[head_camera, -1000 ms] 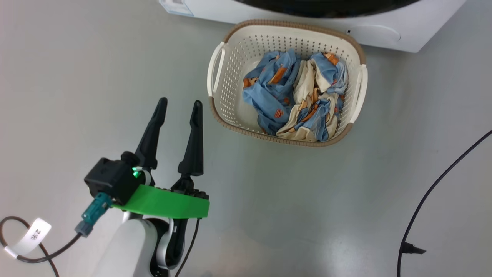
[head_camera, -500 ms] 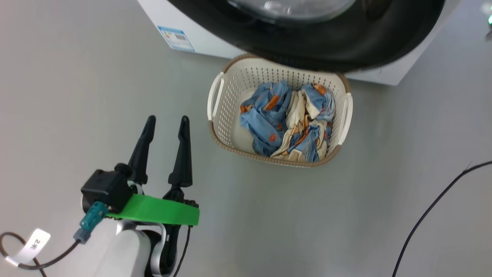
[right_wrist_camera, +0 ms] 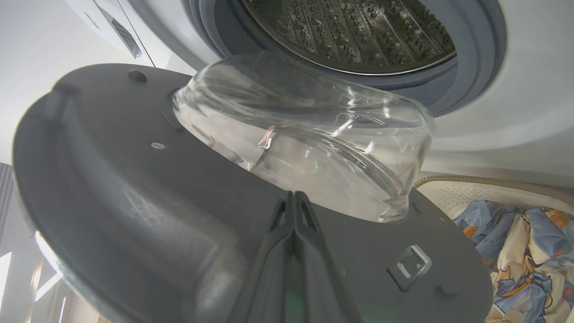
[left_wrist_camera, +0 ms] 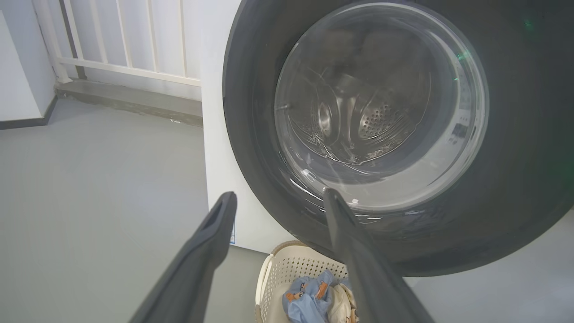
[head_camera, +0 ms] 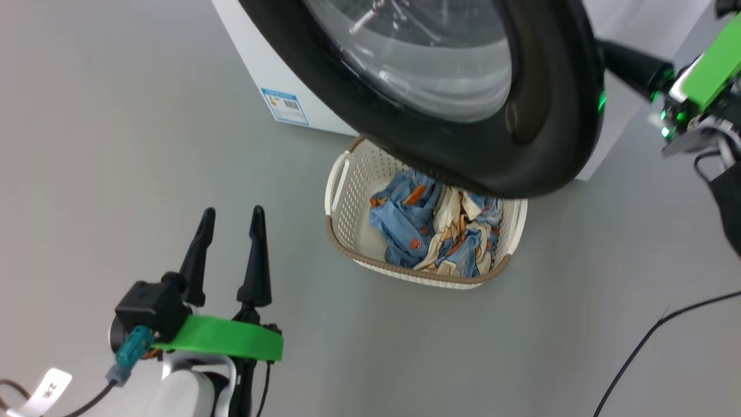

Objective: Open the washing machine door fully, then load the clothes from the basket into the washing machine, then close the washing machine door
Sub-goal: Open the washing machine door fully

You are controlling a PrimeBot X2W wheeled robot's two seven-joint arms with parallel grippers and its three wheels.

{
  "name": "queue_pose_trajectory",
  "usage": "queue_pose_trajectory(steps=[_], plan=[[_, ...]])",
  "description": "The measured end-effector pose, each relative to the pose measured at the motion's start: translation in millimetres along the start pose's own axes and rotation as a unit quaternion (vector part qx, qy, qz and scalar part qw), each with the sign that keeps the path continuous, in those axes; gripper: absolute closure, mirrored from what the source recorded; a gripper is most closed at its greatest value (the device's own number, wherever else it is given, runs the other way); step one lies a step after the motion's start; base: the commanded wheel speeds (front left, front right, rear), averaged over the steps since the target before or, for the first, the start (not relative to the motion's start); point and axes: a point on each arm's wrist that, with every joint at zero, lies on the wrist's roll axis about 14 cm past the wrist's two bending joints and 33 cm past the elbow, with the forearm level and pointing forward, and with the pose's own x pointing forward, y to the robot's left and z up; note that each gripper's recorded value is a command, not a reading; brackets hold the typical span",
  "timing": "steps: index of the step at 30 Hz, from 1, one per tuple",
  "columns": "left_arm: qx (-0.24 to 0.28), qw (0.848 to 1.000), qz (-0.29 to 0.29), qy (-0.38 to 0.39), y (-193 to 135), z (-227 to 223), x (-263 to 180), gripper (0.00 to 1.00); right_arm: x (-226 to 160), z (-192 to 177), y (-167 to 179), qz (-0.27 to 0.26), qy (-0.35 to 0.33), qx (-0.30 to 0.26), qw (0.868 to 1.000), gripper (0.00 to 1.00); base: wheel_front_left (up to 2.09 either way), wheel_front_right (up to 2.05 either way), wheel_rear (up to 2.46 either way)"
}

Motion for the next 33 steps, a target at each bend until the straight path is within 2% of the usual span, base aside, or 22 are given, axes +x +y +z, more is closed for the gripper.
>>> queue_pose_trajectory(steps=[9, 18, 33], plan=[[0.007, 1.0, 0.017, -0.011, 15.2, 12.7, -26.1, 0.0, -4.8, -45.0, 13.5, 0.009, 0.046, 0.022, 0.999, 1.0, 0.0, 0.0, 0.0], [0.017, 0.999, 0.046, -0.02, 37.9, 23.5, -55.6, 0.0, -2.9, -96.9, 31.1, 0.041, 0.094, 0.058, 0.993, 1.0, 0.0, 0.0, 0.0], [0.028, 0.994, 0.096, -0.043, 72.6, 43.1, -92.9, 0.0, 12.8, -170.1, 65.8, 0.081, 0.183, 0.061, 0.978, 1.0, 0.0, 0.0, 0.0]])
